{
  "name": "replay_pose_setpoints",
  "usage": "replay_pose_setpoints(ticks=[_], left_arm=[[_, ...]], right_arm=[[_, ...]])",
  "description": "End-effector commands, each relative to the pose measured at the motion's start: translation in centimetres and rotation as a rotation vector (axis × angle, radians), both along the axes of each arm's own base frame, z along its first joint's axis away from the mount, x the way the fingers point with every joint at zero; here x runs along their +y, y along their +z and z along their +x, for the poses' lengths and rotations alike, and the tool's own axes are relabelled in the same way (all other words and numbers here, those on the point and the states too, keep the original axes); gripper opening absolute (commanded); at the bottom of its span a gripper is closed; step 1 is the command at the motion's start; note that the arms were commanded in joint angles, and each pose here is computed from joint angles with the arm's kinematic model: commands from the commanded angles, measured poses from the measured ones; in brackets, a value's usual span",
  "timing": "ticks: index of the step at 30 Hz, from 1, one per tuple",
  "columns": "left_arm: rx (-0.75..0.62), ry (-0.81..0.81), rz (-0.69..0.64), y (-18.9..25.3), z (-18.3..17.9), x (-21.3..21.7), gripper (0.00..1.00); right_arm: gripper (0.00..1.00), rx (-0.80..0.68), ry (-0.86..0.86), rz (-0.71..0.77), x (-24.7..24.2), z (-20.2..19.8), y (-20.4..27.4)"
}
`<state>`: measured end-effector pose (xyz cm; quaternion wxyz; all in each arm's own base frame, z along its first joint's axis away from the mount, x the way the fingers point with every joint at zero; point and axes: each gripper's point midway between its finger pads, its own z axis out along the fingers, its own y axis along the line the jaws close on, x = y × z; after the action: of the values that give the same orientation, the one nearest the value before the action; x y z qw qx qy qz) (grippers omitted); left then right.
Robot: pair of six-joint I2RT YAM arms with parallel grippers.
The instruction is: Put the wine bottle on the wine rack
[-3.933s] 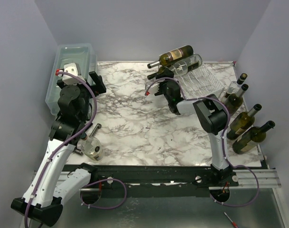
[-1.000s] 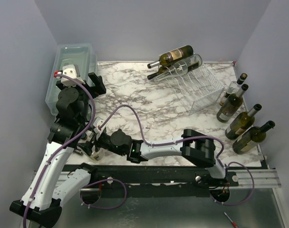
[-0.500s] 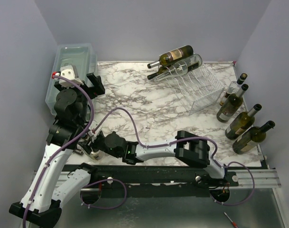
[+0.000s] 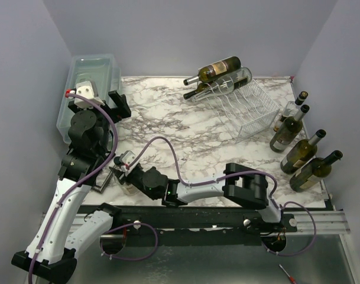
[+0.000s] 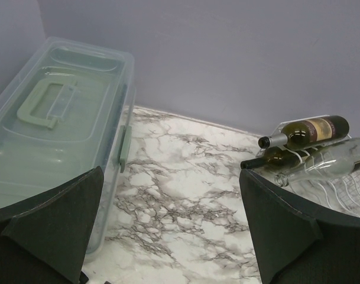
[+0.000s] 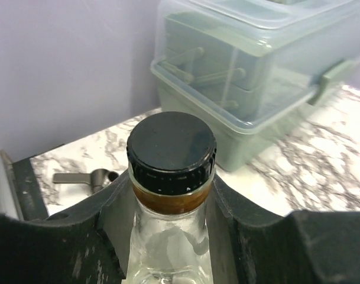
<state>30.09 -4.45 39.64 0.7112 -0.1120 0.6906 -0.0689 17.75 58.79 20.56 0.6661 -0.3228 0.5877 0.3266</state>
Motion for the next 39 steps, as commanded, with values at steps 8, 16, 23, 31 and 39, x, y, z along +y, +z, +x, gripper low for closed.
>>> replay_pose_setpoints(ticks=[8,16,23,31,39], left_arm=[[0.008,0.020,0.011,-0.5,0.2,0.3,0.99],[0.012,0.017,0.010,-0.7,0.3,0.2,0.99],[0.013,0.012,0.007,-0.7,0.4,0.0,0.99],[0.012,0.012,0.008,-0.7,0.4,0.0,0.99],[0.008,0.010,0.005,-0.6,0.3,0.0,0.99]], right_arm=[[0.01,-0.187,-0.209,-0.016,-7.5,2.8,4.6],[0.01,-0.212,-0.265,-0.070,-11.8,5.6,5.6],[0.01,-0.233,-0.324,-0.074,-16.0,8.0,7.8],[0.00,-0.265,-0.358,-0.035,-20.2,10.8,12.5],[0.01,-0.376,-0.426,-0.072,-23.1,12.8,18.4]])
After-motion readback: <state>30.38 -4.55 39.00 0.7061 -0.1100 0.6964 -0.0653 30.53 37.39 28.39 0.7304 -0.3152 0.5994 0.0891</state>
